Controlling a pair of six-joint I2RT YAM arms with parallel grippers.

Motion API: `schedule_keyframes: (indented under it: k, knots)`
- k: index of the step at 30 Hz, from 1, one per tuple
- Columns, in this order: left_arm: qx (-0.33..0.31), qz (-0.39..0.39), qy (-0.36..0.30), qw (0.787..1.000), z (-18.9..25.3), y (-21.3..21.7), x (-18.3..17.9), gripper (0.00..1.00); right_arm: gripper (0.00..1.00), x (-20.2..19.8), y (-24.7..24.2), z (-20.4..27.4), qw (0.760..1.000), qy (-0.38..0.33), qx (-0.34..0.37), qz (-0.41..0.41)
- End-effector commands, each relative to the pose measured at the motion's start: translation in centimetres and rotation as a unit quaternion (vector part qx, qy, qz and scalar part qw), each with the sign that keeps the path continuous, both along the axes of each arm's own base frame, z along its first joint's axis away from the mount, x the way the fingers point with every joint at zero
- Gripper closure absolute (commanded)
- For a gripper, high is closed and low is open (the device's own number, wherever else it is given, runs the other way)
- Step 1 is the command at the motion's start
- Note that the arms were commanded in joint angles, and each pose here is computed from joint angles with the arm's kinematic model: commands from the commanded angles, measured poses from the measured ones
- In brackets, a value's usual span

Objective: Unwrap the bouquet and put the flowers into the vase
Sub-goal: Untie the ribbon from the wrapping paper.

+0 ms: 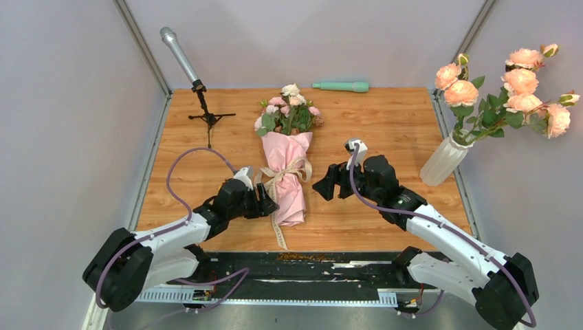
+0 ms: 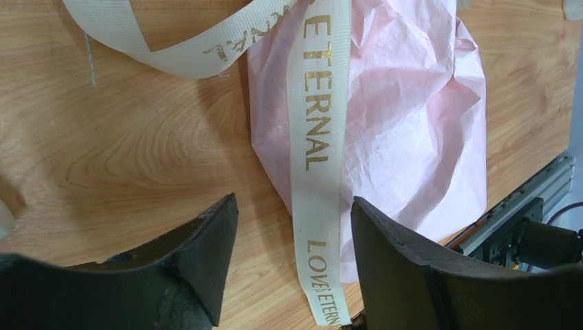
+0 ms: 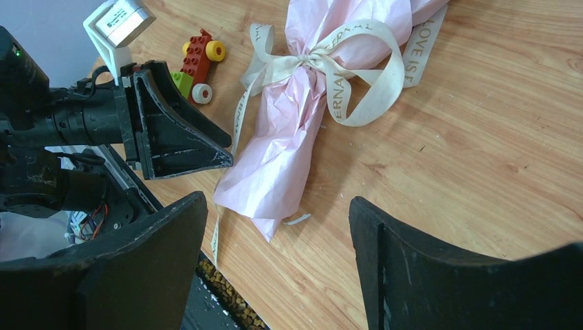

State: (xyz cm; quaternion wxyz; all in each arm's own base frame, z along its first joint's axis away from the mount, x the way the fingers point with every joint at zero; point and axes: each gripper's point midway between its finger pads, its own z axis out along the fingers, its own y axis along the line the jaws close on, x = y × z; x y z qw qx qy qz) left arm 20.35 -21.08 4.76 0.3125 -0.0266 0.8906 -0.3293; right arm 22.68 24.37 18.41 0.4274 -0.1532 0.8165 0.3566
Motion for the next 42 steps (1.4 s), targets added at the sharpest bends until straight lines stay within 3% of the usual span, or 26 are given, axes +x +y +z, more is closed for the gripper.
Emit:
schedule_keyframes:
  k: [1,8,18,20,23,27,29,37,42]
  knots:
    - [-0.029,-0.001,-0.036,0.999,2.6,-1.7,1.9,0.34,0.24,0.3,0.0,0.3,1.000,-0.004,0.004,-0.008]
    - [-0.026,0.001,-0.027,0.999,2.3,-1.7,1.8,0.48,0.25,0.3,0.1,-0.3,1.000,0.000,-0.001,-0.008]
    - [-0.038,-0.004,-0.012,0.999,1.7,-2.2,1.5,0.51,0.25,0.3,-0.1,-0.7,1.000,0.005,-0.004,-0.013]
    - [-0.035,-0.006,-0.008,0.999,1.4,-2.1,1.3,0.58,0.25,0.3,-0.1,-0.9,1.000,0.006,-0.005,-0.013]
    - [-0.036,-0.010,-0.007,0.999,1.4,-2.2,1.2,0.77,0.25,0.3,-0.1,-1.0,1.000,0.007,-0.006,-0.012]
    - [-0.032,-0.010,-0.016,0.999,2.0,-2.1,1.3,0.96,0.25,0.2,-0.2,-0.9,1.000,0.008,-0.006,-0.013]
    - [-0.029,-0.015,-0.024,0.999,2.9,-2.2,1.6,1.00,0.25,0.2,-0.3,-1.0,1.000,0.009,-0.006,-0.015]
    - [0.048,-0.027,-0.047,0.997,5.4,-0.7,2.3,1.00,0.27,0.2,-0.3,-0.9,1.000,0.011,0.001,-0.022]
    - [0.122,-0.077,-0.045,0.988,5.4,0.3,2.1,1.00,0.27,0.2,-0.3,-1.2,1.000,0.015,0.004,-0.025]
